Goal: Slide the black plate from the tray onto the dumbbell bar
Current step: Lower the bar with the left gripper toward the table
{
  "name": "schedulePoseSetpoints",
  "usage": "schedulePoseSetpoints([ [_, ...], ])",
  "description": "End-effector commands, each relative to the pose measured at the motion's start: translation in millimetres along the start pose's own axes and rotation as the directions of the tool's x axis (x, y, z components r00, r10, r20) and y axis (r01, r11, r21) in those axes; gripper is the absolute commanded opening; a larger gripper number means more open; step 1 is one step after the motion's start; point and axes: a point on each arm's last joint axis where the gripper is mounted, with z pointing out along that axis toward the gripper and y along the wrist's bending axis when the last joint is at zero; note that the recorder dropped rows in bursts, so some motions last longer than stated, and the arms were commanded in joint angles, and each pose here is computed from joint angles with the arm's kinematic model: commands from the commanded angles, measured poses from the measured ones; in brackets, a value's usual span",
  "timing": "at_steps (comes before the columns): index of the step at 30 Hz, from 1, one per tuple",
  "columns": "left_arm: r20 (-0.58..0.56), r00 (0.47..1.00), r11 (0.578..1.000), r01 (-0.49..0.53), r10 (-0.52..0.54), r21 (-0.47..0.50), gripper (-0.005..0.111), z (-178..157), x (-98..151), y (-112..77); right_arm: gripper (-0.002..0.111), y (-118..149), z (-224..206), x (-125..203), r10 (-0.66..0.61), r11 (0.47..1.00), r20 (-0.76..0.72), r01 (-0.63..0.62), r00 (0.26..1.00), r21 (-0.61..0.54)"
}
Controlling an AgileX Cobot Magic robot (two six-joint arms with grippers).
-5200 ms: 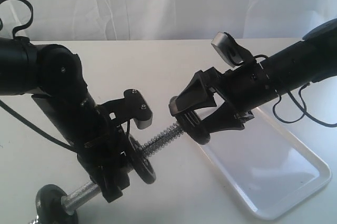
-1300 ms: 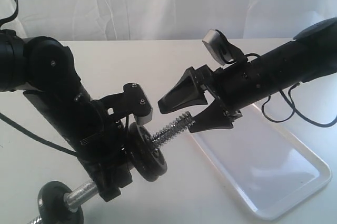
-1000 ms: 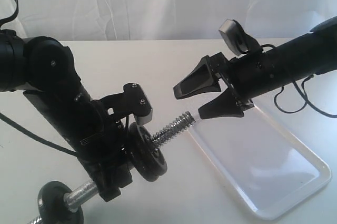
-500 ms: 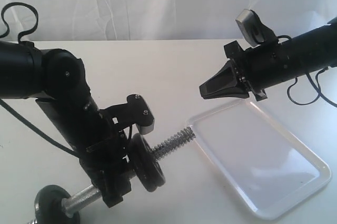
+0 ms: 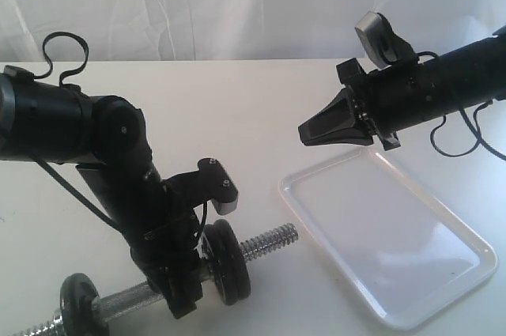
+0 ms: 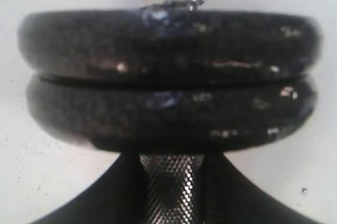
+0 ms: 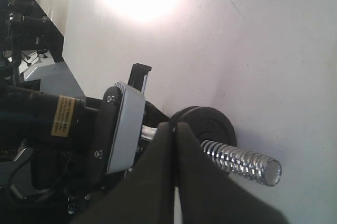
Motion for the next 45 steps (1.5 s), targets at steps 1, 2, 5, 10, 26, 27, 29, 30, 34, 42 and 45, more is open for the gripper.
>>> schedulePoseSetpoints([
  [1, 0.058, 0.998, 0.999, 0.024, -0.026, 0.026, 0.000, -13, -10, -5.3, 0.000, 4, -3, -2, -0.022, 1.000, 0.017, 0.022, 1.000, -0.011],
  [2, 0.054, 0.998, 0.999, 0.026, -0.027, 0.028, 0.000, -11, -9, -5.0, 0.000, 4, -3, -2, -0.022, 1.000, 0.017, 0.022, 1.000, -0.011],
  [5, 0.052, 0.998, 0.999, 0.028, -0.030, 0.030, 0.000, -10, -9, -4.7, 0.000, 4, -3, -2, -0.022, 1.000, 0.017, 0.022, 1.000, -0.011],
  [10, 0.052, 0.998, 0.999, 0.028, -0.030, 0.030, 0.000, -10, -9, -4.7, 0.000, 4, -3, -2, -0.022, 1.000, 0.017, 0.022, 1.000, -0.011],
  [26, -0.056, 0.998, 0.999, 0.040, -0.041, -0.013, 0.063, -10, 1, -1.2, 0.000, 4, -3, -2, -0.022, 1.000, 0.017, 0.022, 1.000, -0.011],
  [27, -0.062, 0.997, 0.998, 0.054, -0.056, -0.021, 0.064, -10, 1, -0.4, 0.000, 4, -3, -2, -0.022, 1.000, 0.017, 0.022, 1.000, -0.011],
  [29, -0.070, 0.996, 0.998, 0.058, -0.061, -0.032, 0.064, -10, 2, 0.5, 0.000, 4, -3, -2, -0.022, 1.000, 0.017, 0.022, 1.000, -0.011],
  [30, -0.071, 0.996, 0.998, 0.057, -0.059, -0.033, 0.064, -10, 2, 0.6, 0.000, 4, -3, -2, -0.022, 1.000, 0.017, 0.022, 1.000, -0.011],
  [34, -0.084, 0.995, 0.998, 0.051, -0.054, -0.032, 0.064, -10, 3, 0.4, 0.000, 4, -3, -2, -0.022, 1.000, 0.017, 0.022, 1.000, -0.011],
  [42, -0.106, 0.993, 0.999, 0.044, -0.047, -0.031, 0.064, -10, 5, 0.4, 0.000, 4, -3, -2, -0.022, 1.000, 0.017, 0.022, 1.000, -0.011],
  [45, -0.122, 0.989, 0.996, 0.079, -0.083, -0.039, 0.059, -7, 6, 2.0, 0.000, 4, -3, -2, -0.022, 1.000, 0.017, 0.022, 1.000, -0.011],
])
